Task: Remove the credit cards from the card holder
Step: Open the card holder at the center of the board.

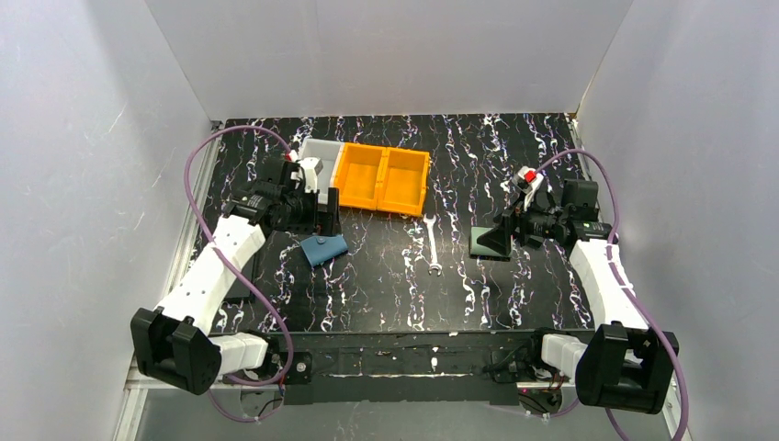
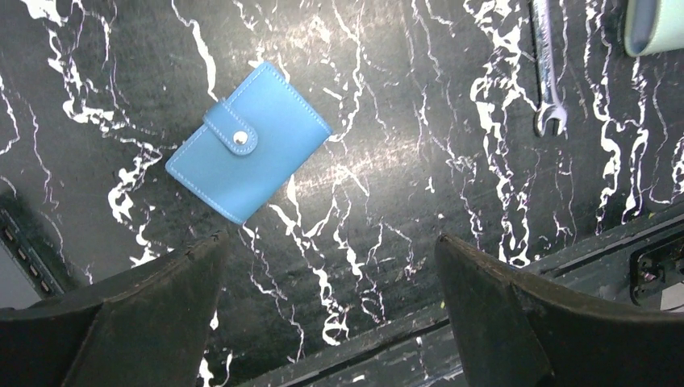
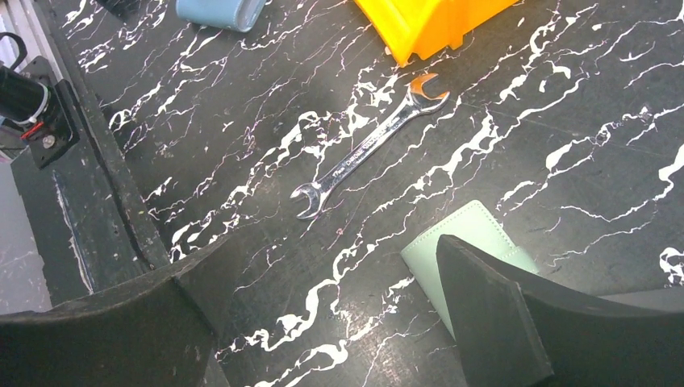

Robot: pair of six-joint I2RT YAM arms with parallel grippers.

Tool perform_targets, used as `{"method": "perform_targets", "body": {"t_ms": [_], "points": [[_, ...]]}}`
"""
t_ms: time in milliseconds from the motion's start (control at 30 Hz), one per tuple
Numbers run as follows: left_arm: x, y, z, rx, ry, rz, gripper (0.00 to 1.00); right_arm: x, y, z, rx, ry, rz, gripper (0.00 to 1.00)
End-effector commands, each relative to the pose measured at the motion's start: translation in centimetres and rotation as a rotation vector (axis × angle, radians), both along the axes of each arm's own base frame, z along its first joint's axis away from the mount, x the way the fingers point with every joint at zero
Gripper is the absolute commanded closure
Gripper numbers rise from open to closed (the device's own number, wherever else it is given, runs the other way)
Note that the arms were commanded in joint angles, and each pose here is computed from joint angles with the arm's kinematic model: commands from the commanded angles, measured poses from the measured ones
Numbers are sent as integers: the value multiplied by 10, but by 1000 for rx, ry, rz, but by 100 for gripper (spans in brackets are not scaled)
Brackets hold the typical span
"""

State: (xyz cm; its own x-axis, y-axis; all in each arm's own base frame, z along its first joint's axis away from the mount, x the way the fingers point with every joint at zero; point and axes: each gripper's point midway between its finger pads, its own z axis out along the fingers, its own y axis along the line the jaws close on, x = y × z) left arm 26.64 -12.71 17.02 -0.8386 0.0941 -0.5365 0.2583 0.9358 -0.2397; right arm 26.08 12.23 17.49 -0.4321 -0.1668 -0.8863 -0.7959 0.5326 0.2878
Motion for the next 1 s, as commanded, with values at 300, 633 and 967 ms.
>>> {"method": "perform_targets", "body": {"t_ms": [300,633,967], "points": [[-6,-22,1,-165,-64,12,1,1,2,1,-14,-59,61,0],[12,12,-43,70,53,185,15,3,-2,-4,-54,-50,50,0],[32,14,-84,436,177,-166,52,3,-5,-5,-69,-60,30,0]]}}
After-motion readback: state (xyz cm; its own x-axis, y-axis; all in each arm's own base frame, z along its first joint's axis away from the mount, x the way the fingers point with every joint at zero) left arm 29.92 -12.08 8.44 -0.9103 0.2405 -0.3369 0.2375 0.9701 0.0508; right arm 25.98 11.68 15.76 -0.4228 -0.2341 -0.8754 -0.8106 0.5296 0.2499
